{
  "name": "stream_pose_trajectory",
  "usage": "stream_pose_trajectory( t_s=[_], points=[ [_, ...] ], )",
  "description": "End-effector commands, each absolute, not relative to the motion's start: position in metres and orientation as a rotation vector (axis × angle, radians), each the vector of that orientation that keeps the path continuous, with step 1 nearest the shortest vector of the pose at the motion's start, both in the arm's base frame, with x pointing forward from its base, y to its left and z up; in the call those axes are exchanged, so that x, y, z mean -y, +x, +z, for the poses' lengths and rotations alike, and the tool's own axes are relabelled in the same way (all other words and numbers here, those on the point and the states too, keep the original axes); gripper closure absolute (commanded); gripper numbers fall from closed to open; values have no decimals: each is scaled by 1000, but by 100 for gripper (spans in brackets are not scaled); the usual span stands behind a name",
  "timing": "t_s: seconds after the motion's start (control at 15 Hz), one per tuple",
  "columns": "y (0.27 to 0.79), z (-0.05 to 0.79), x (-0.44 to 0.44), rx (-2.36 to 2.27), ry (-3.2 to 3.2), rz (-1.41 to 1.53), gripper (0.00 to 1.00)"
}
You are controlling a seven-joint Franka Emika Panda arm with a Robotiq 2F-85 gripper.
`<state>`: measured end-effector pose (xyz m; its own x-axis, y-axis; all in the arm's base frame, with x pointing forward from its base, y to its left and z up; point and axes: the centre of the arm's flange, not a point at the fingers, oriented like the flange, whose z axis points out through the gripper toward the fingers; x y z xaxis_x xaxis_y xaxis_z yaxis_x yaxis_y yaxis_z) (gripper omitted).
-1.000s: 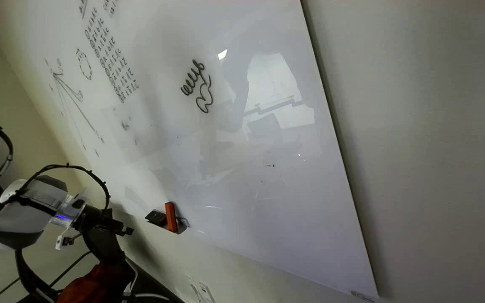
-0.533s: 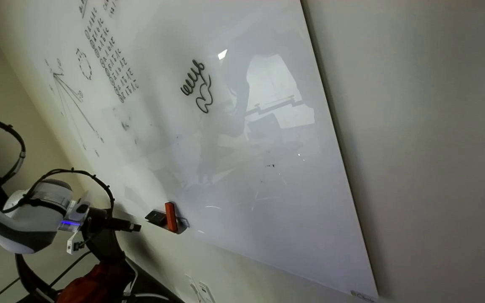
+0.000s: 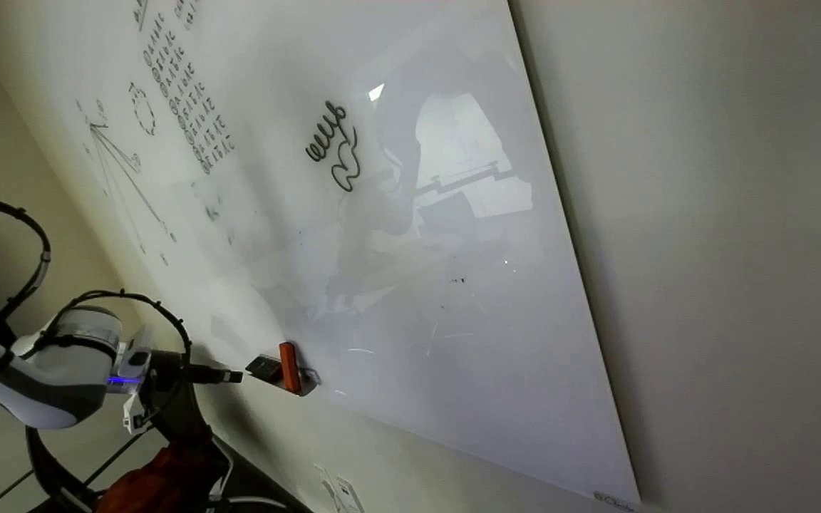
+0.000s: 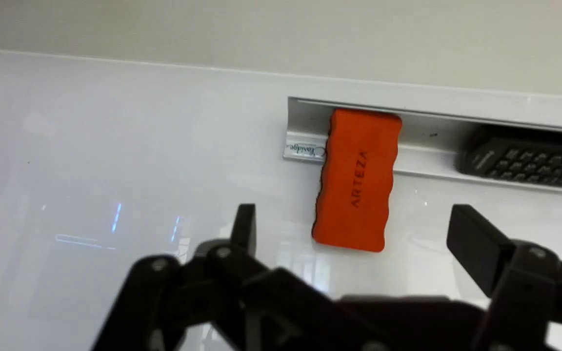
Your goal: Erase the scribbles on the whiteboard with the duster
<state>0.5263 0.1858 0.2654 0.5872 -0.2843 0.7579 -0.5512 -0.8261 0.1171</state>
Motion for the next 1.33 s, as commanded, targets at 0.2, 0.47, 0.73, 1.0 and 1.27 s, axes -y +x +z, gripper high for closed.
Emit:
stream_pose_trajectory(
  t_s=[0.2, 0.47, 0.73, 1.0, 1.27],
  points=[
    [541, 217, -194, 801, 2281, 1414, 0],
    [547, 196, -186, 720, 2298, 1456, 0],
    [548, 198, -182, 677, 2324, 1437, 0],
    [544, 193, -182, 684, 2310, 1432, 0],
    [550, 194, -180, 632, 2352, 1433, 0]
  ],
)
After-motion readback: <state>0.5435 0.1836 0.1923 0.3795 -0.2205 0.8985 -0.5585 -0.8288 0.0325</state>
